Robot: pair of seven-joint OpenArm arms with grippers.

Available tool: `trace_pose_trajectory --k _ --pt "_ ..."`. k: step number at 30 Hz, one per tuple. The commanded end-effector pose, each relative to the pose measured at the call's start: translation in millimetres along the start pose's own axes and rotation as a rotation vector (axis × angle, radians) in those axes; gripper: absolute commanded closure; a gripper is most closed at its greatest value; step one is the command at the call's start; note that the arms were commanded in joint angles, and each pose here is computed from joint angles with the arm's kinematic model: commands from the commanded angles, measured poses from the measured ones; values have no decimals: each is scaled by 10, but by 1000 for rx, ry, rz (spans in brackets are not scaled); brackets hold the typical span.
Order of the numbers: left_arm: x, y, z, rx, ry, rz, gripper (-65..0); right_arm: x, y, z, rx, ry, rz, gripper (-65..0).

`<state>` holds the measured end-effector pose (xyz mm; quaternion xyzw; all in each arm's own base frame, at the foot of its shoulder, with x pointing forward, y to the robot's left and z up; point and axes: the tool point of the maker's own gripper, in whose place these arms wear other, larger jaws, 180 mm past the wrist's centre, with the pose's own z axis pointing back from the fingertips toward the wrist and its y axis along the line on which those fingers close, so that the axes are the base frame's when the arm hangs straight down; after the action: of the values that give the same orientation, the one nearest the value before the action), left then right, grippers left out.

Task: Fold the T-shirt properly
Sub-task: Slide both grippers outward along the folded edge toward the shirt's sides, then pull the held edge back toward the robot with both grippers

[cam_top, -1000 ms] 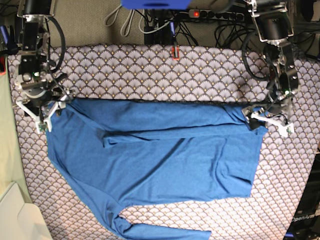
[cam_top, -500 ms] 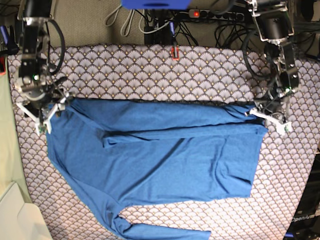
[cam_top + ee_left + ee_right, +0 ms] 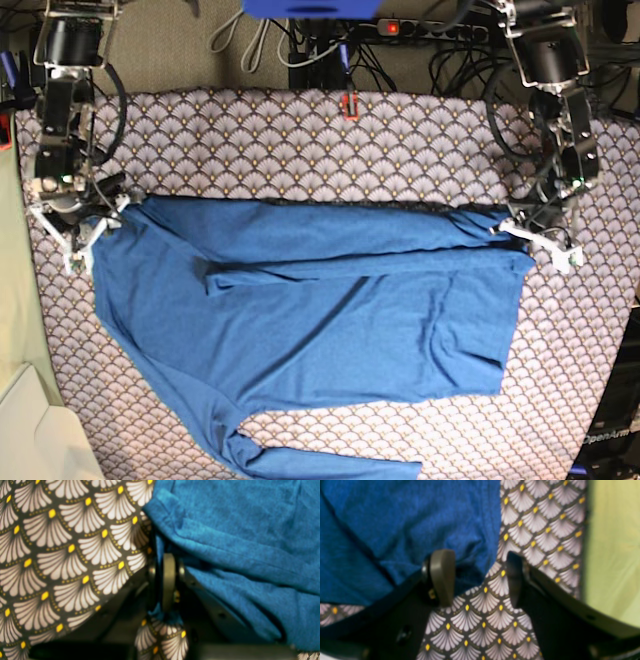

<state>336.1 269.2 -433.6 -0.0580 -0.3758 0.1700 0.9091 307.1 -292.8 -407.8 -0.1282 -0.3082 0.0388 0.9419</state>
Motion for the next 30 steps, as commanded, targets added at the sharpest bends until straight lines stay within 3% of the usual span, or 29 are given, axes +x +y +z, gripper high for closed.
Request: trace_pose_trajectory --k 1,7,9,16,17,22,30 --pt "-122 -2 3 1 65 -10 -3 98 -96 16 -21 -28 3 -337" --pt "-113 2 6 2 63 -12 -3 28 -59 -15 -12 -9 1 -330" --pt "-113 2 6 2 63 -12 -3 21 -55 -15 -11 -8 0 -298" --pt "-139 11 10 3 69 -12 -3 1 -43 -16 -9 -1 3 -15" --pt "-141 7 9 2 69 -13 -3 -7 -43 -16 -9 3 3 0" --pt "-199 26 24 6 114 -18 -3 -77 -65 31 -15 4 12 0" --pt "-96 117 205 25 85 -78 -3 -60 15 385 -22 -71 69 0"
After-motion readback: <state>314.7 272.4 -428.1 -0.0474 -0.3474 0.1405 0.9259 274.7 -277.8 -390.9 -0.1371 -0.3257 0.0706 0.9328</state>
